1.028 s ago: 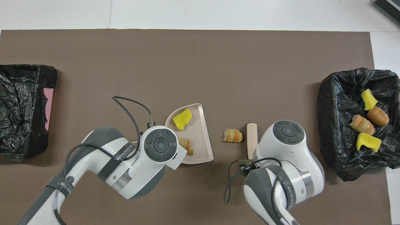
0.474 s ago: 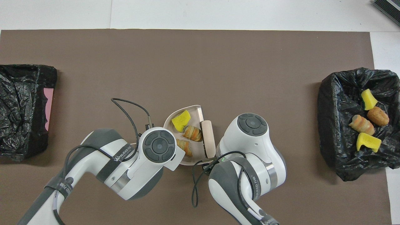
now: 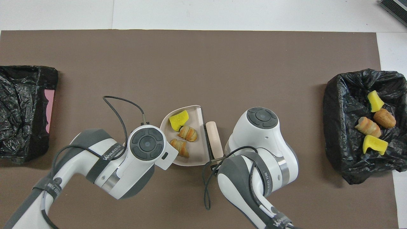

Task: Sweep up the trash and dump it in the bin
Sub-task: 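Push the bread chunk into the dustpan with the right gripper's brush, then carry the loaded dustpan with the left gripper over the nearby trash bag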

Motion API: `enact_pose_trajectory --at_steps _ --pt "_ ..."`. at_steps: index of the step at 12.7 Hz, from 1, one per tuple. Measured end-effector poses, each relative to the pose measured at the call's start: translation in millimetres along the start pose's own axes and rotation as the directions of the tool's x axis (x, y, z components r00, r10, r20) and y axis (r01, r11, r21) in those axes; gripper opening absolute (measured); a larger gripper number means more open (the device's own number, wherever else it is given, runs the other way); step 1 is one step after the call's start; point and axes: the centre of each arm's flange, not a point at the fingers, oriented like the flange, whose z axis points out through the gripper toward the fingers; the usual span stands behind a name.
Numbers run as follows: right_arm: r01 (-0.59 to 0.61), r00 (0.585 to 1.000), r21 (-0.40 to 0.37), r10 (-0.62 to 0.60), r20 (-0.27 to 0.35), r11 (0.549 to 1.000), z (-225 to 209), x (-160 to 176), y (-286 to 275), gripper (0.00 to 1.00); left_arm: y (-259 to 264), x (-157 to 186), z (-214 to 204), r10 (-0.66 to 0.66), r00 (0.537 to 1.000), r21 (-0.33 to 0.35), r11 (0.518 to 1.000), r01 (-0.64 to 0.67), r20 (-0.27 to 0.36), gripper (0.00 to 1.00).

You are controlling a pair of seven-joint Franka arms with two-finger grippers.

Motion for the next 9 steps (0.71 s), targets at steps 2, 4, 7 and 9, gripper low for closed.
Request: enact_pose_trajectory --at_steps 2,4,7,9 --pt "-0.015 1.0 -0.059 0.015 0.01 0.998 -12.6 -10.3 5.7 0.26 -11.1 -15.6 2.0 -0.005 1.0 -0.001 1.0 0.005 0.003 0.31" --pt "-0.08 0.997 -0.102 0.08 -0.005 0.992 -13.9 -20.3 -9.2 0.26 -26.1 -39.9 -2.4 0.013 1.0 0.008 1.0 -0.013 0.0 0.31" --pt "-0.177 0.984 -0.151 0.177 -0.018 0.973 8.9 -41.1 -65.3 0.26 -55.6 -105.7 -27.2 0.036 0.999 0.051 0.998 -0.035 -0.017 0.31" --pt "-0.197 0.98 -0.169 0.192 -0.046 0.966 31.4 -56.1 -106.8 0.26 -71.9 -165.2 -41.4 0.036 0.999 0.068 0.997 -0.035 -0.014 0.31"
